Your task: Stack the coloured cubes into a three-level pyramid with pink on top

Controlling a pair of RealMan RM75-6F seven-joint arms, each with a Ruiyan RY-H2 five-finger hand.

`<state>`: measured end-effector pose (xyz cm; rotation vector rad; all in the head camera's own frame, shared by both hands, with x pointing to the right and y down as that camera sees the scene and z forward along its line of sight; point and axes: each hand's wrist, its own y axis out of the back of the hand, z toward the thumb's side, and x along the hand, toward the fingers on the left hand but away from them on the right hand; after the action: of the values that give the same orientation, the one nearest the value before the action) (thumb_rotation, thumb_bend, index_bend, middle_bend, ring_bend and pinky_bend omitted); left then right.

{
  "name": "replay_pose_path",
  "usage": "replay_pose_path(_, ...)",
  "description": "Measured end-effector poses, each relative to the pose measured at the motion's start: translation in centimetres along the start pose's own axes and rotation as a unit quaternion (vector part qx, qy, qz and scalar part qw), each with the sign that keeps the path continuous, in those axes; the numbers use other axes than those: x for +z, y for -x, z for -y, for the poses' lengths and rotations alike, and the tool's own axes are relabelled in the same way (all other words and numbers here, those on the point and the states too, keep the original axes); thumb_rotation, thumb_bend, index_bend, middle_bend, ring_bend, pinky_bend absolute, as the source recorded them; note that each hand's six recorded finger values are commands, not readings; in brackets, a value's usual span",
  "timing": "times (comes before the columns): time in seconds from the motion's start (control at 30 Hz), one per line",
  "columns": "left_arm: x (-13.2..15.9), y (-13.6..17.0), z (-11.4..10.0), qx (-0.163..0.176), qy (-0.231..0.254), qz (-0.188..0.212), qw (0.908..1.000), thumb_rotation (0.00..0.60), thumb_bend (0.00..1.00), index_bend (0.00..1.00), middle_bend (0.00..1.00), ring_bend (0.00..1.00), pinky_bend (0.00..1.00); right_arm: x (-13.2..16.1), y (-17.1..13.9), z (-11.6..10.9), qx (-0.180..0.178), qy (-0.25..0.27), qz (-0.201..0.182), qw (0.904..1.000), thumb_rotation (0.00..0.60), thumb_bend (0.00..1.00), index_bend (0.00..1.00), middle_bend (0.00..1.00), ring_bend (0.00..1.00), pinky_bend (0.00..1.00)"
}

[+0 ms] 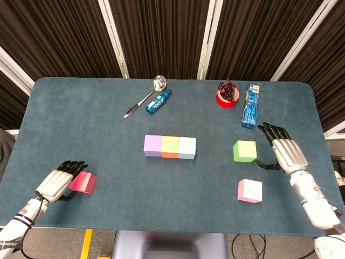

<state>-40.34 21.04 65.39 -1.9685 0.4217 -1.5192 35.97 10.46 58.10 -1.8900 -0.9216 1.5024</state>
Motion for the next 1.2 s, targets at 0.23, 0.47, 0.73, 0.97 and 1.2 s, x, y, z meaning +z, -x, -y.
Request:
replay_pose_path(0.23, -0.2, -1.5, 1.2, -0.006, -0.005, 0.000, 1.0000, 0.600, 0.38, 0.26, 0.29, 0.21, 0.17, -0.1, 0.1, 0.3, 0.000, 0.004, 0.003, 1.0000, 0.600, 0.36, 0.12, 0.11, 0.00, 0.00)
replay_pose_path(0.47, 0.2, -2.6, 0.2, 0.024, 0.029, 0.004, 0.9993, 0.600, 0.37, 0.42, 0.54, 0.45, 0.38, -0.4, -0.2, 0.3, -0.004, 0.008, 0.005, 1.0000, 0.600, 0.36, 0.12, 0.11, 0.00, 0.00)
replay_pose_path(0.73, 4.0, -4.7, -7.6, 0.100, 0.090, 0.043, 0.9900, 0.600, 0.37, 0.43, 0.56, 0.47, 0.38, -1.8, -1.5, -0.7, -0.020, 0.021, 0.014, 0.9995, 0.600, 0.36, 0.12, 0.11, 0.00, 0.00)
replay_pose_path(0.97, 7.6, -8.4, -12.9, 0.102, 0.099, 0.053, 0.9884, 0.600, 0.37, 0.39, 0.56, 0.47, 0.38, -3.1, -2.5, -1.6, -0.031, 0.025, 0.026, 0.9989, 0.600, 0.36, 0.12, 0.11, 0.00, 0.00)
replay_pose_path(1.2, 12.4, -12.6, -15.2, 0.087, 0.081, 0.052, 0.9916, 0.600, 0.37, 0.35, 0.56, 0.47, 0.38, -3.5, -2.8, -1.8, -0.028, 0.022, 0.031, 0.9989, 0.600, 0.36, 0.12, 0.11, 0.00, 0.00)
